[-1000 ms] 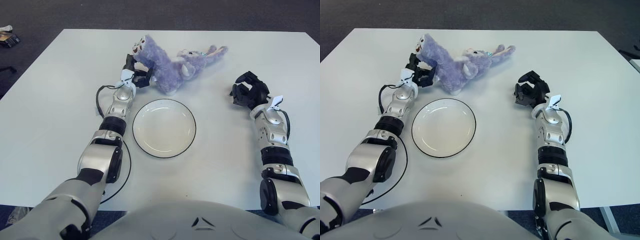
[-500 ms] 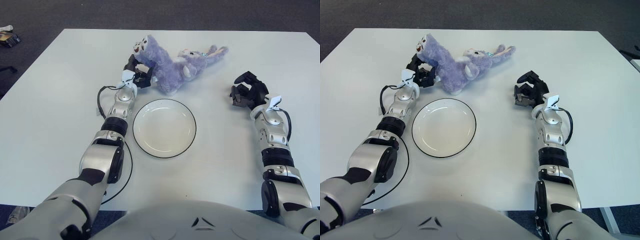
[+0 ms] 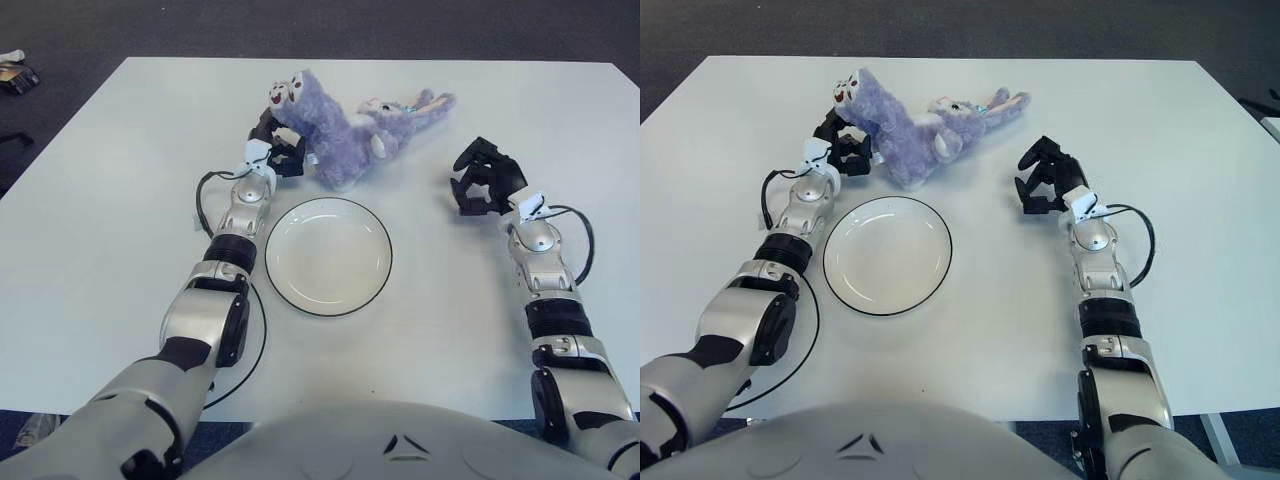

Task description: Put the doll into the plate.

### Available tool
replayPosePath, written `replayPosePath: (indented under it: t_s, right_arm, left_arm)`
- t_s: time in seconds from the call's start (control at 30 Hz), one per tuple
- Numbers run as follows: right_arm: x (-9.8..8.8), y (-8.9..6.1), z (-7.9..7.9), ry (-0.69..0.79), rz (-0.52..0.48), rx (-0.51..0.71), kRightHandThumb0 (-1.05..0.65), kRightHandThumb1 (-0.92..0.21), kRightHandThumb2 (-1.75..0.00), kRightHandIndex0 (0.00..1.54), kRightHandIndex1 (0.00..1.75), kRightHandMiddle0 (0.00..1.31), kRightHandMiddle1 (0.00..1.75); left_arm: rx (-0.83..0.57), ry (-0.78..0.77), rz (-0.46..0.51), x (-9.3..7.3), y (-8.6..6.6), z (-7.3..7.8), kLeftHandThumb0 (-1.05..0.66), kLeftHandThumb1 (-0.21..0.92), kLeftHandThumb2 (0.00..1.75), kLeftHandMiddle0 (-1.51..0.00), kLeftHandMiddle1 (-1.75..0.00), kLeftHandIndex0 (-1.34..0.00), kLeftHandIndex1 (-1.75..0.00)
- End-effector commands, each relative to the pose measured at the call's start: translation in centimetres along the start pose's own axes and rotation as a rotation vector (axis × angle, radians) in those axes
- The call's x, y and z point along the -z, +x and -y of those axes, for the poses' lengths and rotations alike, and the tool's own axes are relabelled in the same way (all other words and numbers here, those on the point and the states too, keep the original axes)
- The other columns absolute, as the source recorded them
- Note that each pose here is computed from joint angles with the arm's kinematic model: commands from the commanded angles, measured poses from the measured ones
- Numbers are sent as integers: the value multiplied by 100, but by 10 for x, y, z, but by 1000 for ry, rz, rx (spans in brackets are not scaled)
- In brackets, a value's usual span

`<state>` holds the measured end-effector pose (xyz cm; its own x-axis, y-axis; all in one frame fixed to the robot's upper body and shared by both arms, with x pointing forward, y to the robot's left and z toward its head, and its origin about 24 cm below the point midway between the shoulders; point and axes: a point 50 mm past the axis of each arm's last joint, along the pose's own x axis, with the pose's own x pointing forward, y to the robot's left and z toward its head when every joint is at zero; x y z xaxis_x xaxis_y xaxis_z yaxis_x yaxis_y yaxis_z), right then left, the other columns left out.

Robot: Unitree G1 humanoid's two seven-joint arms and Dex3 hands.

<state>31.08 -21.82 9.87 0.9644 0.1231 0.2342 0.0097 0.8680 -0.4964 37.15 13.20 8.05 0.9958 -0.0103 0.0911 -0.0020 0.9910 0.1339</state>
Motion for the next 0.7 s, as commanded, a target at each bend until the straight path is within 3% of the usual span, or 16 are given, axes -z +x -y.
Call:
replayPosePath:
  t_s: [0.0,0.03,0.1,0.23,0.37,0.4,0.47,0.53,0.67]
  right_arm:
    - [-17,2,3,-121,71,22,-1,-42,-119,60,168,30,172]
    - [-19,1,2,-158,80,30,-1,-43,-117,59,168,29,172]
    - [-21,0,1,-218,95,44,-1,-61,-91,49,161,23,171]
    - [-26,2,-2,-281,122,56,-1,-80,-61,41,153,18,168]
    - [-37,6,-7,-327,188,62,0,-90,-47,36,151,15,167]
    - [-38,6,-7,-334,197,64,-7,-81,-54,33,147,12,163]
    - [-39,7,-7,-342,206,67,-23,-52,-86,26,135,6,151]
    - [-41,8,-7,-361,221,72,-31,-43,-97,23,127,3,144]
    - [-46,12,-6,-394,236,78,-40,-36,-103,19,113,1,132]
  left_arm:
    - [2,-11,27,-5,1,1,-2,24,137,-75,-167,-45,-166]
    - [5,-13,29,-5,1,1,-2,24,137,-75,-167,-45,-166]
    - [11,-19,33,-5,1,2,-2,25,136,-75,-167,-44,-166]
    - [21,-31,36,-5,0,3,-2,25,136,-74,-166,-44,-167]
    - [33,-47,29,-5,-1,5,-2,25,136,-74,-167,-44,-166]
    - [35,-49,28,-5,-1,5,-2,25,136,-74,-167,-44,-166]
    - [37,-50,28,-5,-2,5,-2,25,136,-74,-167,-44,-166]
    - [40,-53,28,-6,-2,7,-2,25,136,-74,-167,-44,-166]
    - [51,-63,21,-7,-4,9,-2,25,136,-74,-168,-44,-166]
